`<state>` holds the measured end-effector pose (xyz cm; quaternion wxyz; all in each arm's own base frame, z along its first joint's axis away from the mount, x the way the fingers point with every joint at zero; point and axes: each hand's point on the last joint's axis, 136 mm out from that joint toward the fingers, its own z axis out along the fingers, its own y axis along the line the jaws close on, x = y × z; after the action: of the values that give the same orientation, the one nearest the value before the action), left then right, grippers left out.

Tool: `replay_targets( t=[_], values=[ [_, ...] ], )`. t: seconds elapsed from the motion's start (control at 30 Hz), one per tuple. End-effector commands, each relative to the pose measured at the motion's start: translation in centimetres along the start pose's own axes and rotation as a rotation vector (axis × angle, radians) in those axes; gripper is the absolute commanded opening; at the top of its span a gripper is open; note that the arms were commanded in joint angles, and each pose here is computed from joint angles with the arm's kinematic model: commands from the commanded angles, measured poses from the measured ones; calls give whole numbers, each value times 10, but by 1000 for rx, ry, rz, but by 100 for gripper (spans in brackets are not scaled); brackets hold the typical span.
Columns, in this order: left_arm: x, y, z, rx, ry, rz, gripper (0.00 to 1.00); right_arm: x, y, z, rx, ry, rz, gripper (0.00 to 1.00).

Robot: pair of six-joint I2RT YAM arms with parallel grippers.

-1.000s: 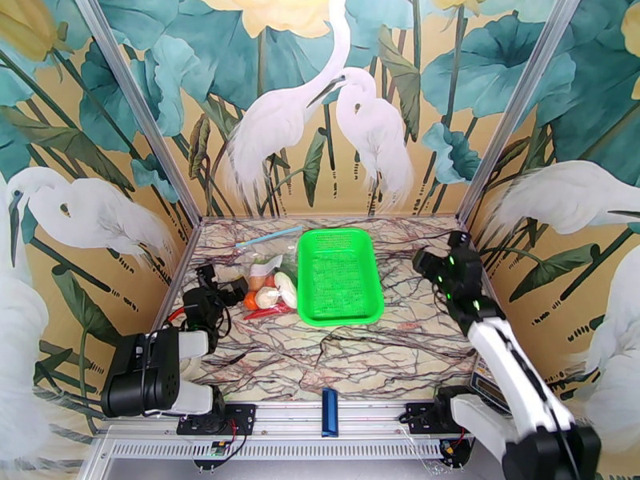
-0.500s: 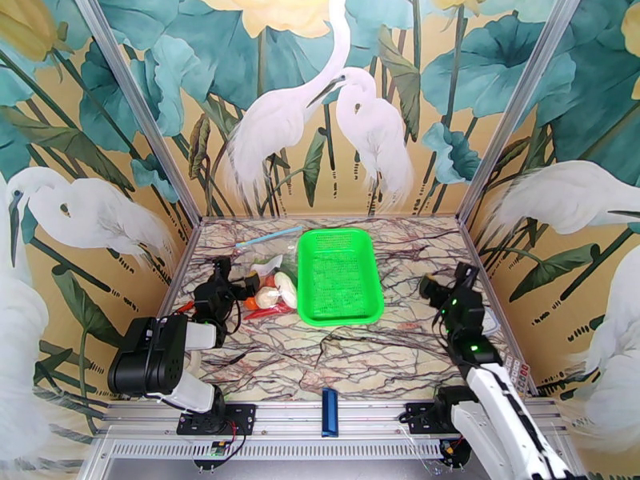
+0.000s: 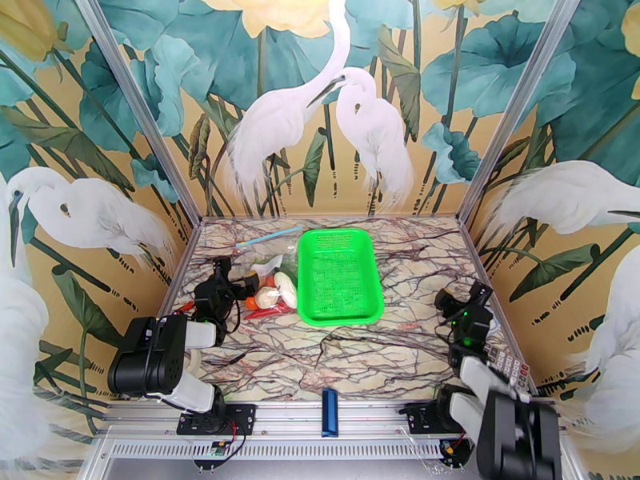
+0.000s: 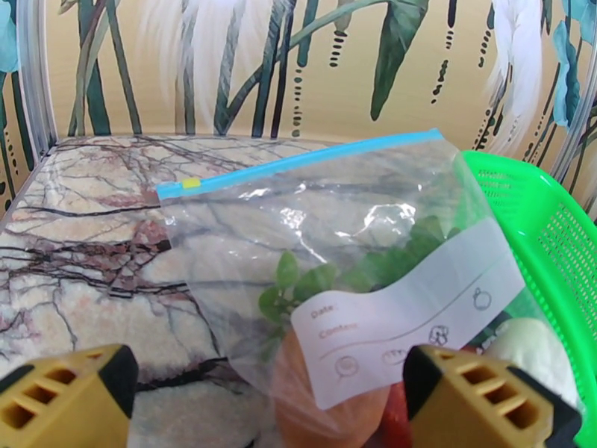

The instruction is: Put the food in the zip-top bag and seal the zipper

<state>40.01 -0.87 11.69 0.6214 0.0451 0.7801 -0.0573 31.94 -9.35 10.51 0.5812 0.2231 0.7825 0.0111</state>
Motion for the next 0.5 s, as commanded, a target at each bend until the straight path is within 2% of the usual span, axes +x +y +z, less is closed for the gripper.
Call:
replay_targets(
  t=[0.0, 0.1, 0.13, 0.17, 0.3, 0.37, 0.43, 0.47],
  values=[
    [-1, 3, 4, -21, 9, -9, 100, -35, 26, 16, -132, -93, 32, 84],
    [-1, 5, 3, -27, 10, -11, 100, -37, 32, 32, -172, -108, 59, 83],
    [-1, 5, 4, -28, 11, -12, 100, -32, 37, 40, -204, -68, 47, 76],
    [-1, 5, 4, -28, 10, -11, 100, -30, 44, 45, -239, -36, 32, 74],
    [-1, 5, 4, -31, 11, -12, 100, -25, 67, 46, -304, -9, -51, 76],
    [-1, 6, 4, -34, 11, -12, 100, -15, 89, 45, -345, 0, -160, 81],
    [-1, 8, 4, -45, 14, -15, 100, 5, 113, 47, -374, 8, -295, 91],
    [-1, 8, 4, -46, 14, -15, 100, 12, 118, 48, -357, -13, -329, 100]
  ],
)
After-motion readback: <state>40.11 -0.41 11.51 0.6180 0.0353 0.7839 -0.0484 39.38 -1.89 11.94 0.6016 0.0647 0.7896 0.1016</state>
